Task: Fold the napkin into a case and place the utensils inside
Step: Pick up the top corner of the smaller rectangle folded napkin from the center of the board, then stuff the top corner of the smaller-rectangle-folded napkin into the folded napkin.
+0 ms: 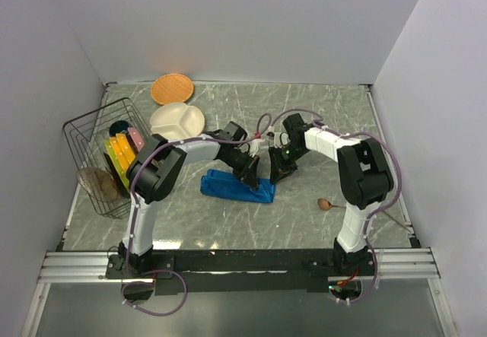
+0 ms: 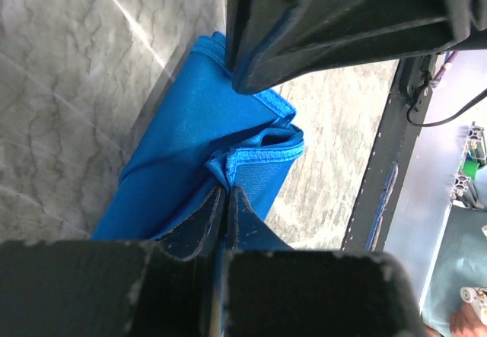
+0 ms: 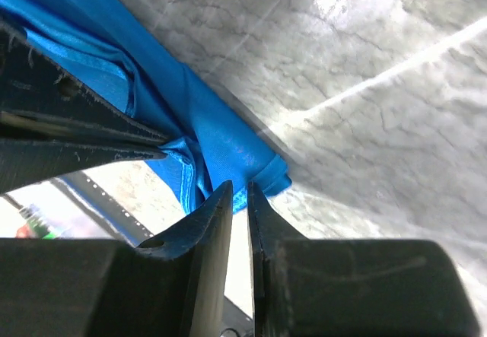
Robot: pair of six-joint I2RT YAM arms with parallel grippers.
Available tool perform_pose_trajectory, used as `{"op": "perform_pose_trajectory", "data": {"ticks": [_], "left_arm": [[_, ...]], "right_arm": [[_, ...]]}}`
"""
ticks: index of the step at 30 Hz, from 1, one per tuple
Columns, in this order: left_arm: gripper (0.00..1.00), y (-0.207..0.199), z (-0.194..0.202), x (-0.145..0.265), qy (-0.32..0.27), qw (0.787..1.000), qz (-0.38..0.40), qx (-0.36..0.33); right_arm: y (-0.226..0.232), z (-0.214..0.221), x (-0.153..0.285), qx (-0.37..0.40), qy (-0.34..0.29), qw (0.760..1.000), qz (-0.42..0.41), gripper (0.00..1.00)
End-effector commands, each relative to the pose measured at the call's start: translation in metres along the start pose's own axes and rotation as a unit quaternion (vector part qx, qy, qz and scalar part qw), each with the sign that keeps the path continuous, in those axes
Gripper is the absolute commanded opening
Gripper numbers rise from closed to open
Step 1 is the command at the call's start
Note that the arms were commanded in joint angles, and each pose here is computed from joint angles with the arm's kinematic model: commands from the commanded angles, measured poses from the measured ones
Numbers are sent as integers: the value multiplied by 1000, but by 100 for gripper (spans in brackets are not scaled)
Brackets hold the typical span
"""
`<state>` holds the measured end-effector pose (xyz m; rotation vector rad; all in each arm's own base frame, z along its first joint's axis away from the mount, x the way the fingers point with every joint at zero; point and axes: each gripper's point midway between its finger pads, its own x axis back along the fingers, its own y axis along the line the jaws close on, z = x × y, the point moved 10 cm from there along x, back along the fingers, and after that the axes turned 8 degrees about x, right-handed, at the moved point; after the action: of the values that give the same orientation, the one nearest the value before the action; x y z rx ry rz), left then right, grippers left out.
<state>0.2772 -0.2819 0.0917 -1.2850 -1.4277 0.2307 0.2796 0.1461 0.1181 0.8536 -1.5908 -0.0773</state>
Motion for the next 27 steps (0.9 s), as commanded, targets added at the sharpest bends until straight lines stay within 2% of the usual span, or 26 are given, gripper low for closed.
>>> {"op": "perform_pose_trajectory", "data": {"ticks": [1, 9, 13, 22, 23, 27], "left_arm": [[1, 2, 3, -5, 18, 1000, -5, 25], [1, 10, 5, -6, 20, 999, -4, 43], [1, 13, 6, -6, 21, 999, -1, 50], [1, 22, 6, -4, 16, 997, 3, 70], [1, 23, 5, -3, 15, 997, 3, 72], [1, 27, 4, -3, 15, 997, 5, 79]], "right_arm": [[20, -11, 12, 69, -73, 995, 10, 21], [26, -6, 8, 65, -106, 992, 13, 28], [26, -3, 4, 58, -118, 991, 19, 29], [25, 8, 21, 68, -189, 979, 42, 29], [28, 6, 27, 83, -211, 973, 44, 29], [33, 8, 26, 110, -229, 966, 54, 31]]}}
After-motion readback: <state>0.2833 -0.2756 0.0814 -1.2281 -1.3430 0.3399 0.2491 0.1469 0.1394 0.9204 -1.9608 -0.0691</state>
